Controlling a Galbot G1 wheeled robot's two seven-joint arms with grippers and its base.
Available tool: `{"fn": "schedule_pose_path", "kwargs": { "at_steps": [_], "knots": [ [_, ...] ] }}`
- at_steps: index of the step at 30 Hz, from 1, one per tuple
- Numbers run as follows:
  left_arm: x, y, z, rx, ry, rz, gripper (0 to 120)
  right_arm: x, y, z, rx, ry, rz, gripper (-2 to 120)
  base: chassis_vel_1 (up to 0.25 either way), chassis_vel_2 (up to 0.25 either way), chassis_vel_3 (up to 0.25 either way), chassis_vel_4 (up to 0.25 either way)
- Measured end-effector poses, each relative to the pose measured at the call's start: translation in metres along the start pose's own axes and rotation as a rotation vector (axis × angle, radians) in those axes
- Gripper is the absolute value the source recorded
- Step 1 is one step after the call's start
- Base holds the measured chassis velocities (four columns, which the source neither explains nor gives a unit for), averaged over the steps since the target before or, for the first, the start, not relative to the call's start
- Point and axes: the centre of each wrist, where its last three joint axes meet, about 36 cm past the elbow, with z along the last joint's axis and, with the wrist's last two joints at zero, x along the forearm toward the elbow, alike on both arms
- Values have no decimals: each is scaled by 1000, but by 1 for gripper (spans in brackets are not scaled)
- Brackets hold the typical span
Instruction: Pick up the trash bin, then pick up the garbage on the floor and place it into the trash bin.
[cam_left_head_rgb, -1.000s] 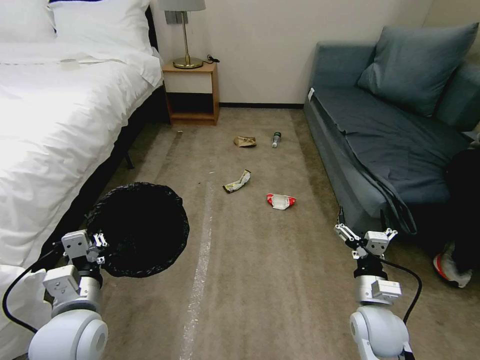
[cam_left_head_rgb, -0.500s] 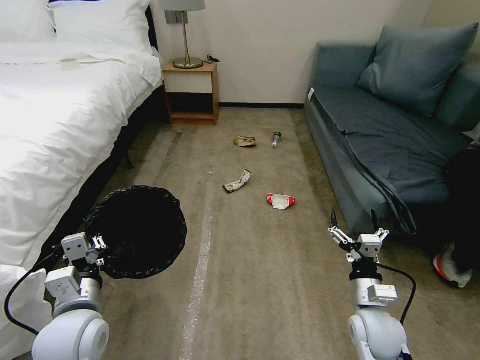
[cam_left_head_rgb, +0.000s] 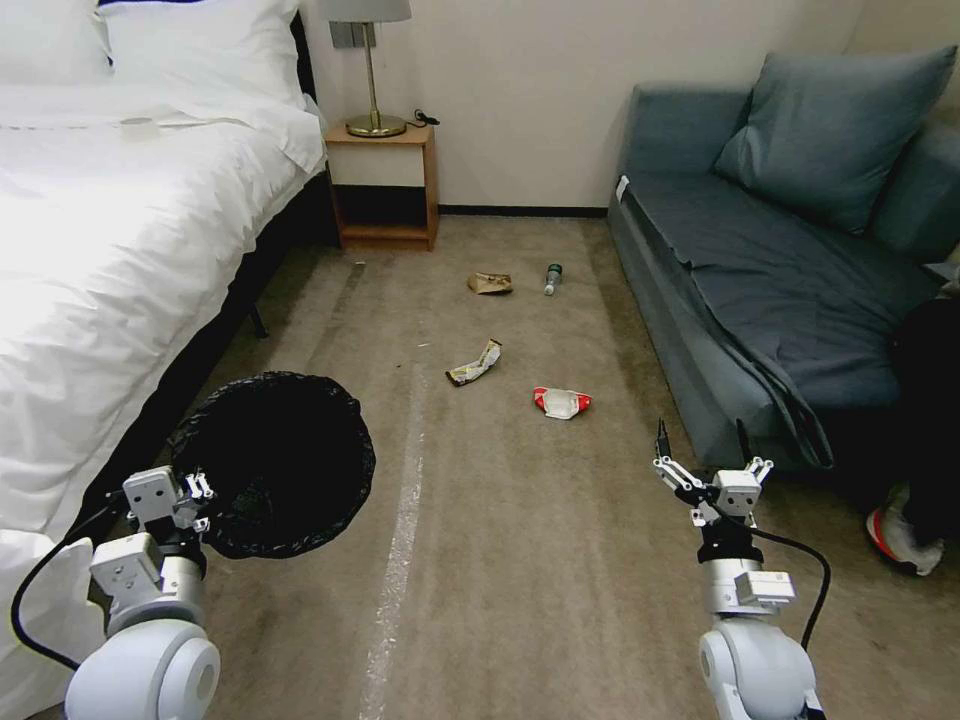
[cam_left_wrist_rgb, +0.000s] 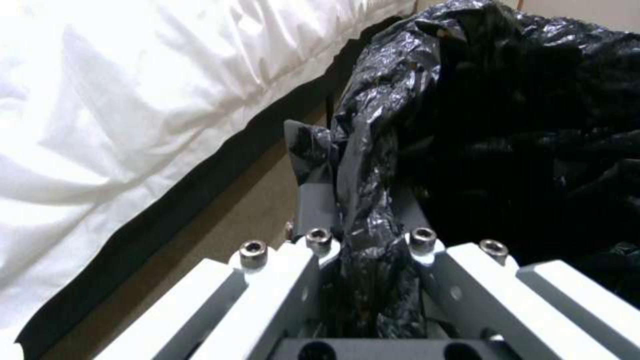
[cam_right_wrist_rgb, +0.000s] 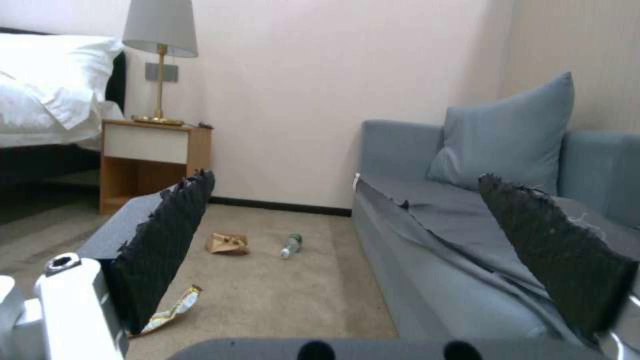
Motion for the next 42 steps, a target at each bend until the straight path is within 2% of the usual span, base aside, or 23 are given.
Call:
{"fn": "schedule_pose_path", "kwargs": {
  "at_steps": [8, 13, 42],
  "knots": [
    [-1, 0, 0, -1, -4, 2, 4, -1, -1, 1, 0, -4, -2, 100, 0, 0, 0, 0],
    [-3, 0, 4, -6, 2, 1, 4, -1, -2, 2, 0, -5, -7, 100, 0, 0, 0, 0],
    [-2, 0, 3, -6, -8, 10, 4, 0, -5, 5, 3, -15, -14, 100, -18, 20, 19, -15]
  ]
}}
